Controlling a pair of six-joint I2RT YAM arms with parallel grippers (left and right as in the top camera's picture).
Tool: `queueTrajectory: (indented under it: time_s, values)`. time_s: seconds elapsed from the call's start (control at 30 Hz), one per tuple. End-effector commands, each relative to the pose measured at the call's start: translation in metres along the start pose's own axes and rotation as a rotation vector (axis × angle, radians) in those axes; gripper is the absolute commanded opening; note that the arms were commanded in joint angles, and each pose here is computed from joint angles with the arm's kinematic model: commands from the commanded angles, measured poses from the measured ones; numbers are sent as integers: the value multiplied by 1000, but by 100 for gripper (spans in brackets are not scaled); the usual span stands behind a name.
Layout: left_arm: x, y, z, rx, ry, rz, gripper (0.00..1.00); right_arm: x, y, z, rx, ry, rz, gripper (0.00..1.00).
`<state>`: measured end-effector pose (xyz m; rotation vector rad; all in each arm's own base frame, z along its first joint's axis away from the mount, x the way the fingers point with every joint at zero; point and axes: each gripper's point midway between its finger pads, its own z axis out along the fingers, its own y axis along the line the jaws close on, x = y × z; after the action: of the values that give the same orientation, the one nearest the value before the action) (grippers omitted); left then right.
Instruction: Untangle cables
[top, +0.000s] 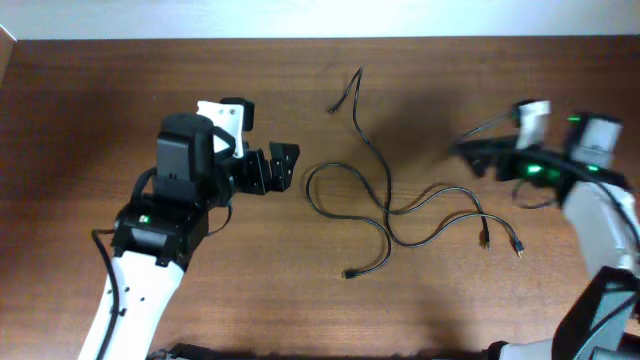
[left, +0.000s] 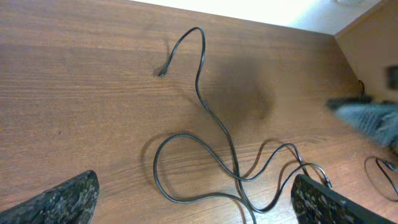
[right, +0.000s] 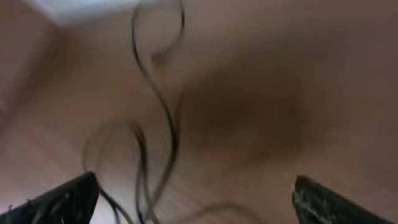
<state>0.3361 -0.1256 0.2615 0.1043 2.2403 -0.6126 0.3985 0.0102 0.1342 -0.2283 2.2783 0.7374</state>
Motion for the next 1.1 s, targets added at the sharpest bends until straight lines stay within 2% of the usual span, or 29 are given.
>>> queueTrajectory:
  time_s: [0.0, 0.03, 0.1, 0.17, 0.2, 0.23, 0.27, 0.3, 0.4, 0.47, 0.5, 0.53, 0.6, 0.63, 0.7, 0.73, 0.77, 0.87, 0.9, 0.93, 1.03, 1.07]
  values:
    - [3, -1, -8, -8, 6, 12, 99, 25, -13, 19, 201, 186, -356, 82]
    - [3, -1, -8, -8, 6, 12, 99, 29, -9, 22, 180, 215, -465, 78]
    - [3, -1, -8, -9, 6, 12, 99, 45, 0, 23, 132, 289, -582, 88]
    - [3, -1, -8, -9, 5, 12, 99, 64, 8, 21, 65, 367, -714, 89]
    - [3, -1, -8, -9, 6, 12, 99, 67, 8, 20, 52, 378, -743, 80]
    - [3, 0, -8, -9, 7, 12, 99, 66, 9, 21, 51, 372, -746, 33]
    - [3, 0, -8, -9, 6, 12, 99, 63, 8, 22, 58, 363, -753, 87]
    - [3, 0, -8, -10, 6, 12, 99, 54, 5, 24, 78, 334, -770, 99]
    - [1, 7, -8, -50, -4, 12, 99, 52, 5, 24, 94, 321, -692, 99]
    - [1, 7, -8, -49, -4, 12, 99, 59, 16, 25, 49, 317, -562, 99]
    - [2, 7, -8, -49, -4, 12, 99, 52, 21, 29, 11, 275, -613, 100]
    - [2, 7, -8, -49, -4, 12, 99, 55, 27, 37, -61, 259, -755, 71]
    - [2, 7, -8, -50, -4, 12, 99, 77, 22, 54, -151, 303, -948, 65]
    - [1, 7, -8, -49, -4, 12, 99, 91, 16, 62, -196, 328, -1025, 58]
    - [1, 7, -8, -49, -5, 12, 99, 110, 8, 73, -255, 356, -1105, 53]
    - [1, 6, -8, -49, -6, 12, 99, 113, 8, 74, -268, 357, -1115, 7]
    - [1, 6, -8, -49, -6, 12, 99, 112, 9, 75, -271, 356, -1124, 4]
    - [1, 6, -8, -49, -4, 12, 99, 115, 9, 74, -272, 369, -1120, 7]
    - [1, 6, -8, -49, -5, 12, 99, 116, 9, 74, -276, 372, -1116, 14]
    - [1, 6, -8, -49, -4, 12, 99, 121, 10, 74, -285, 386, -1090, 47]
    - [1, 7, -8, -49, -5, 12, 99, 129, 17, 71, -321, 412, -1072, 47]
    - [1, 6, -8, -49, -5, 12, 99, 131, 21, 73, -331, 414, -1080, 41]
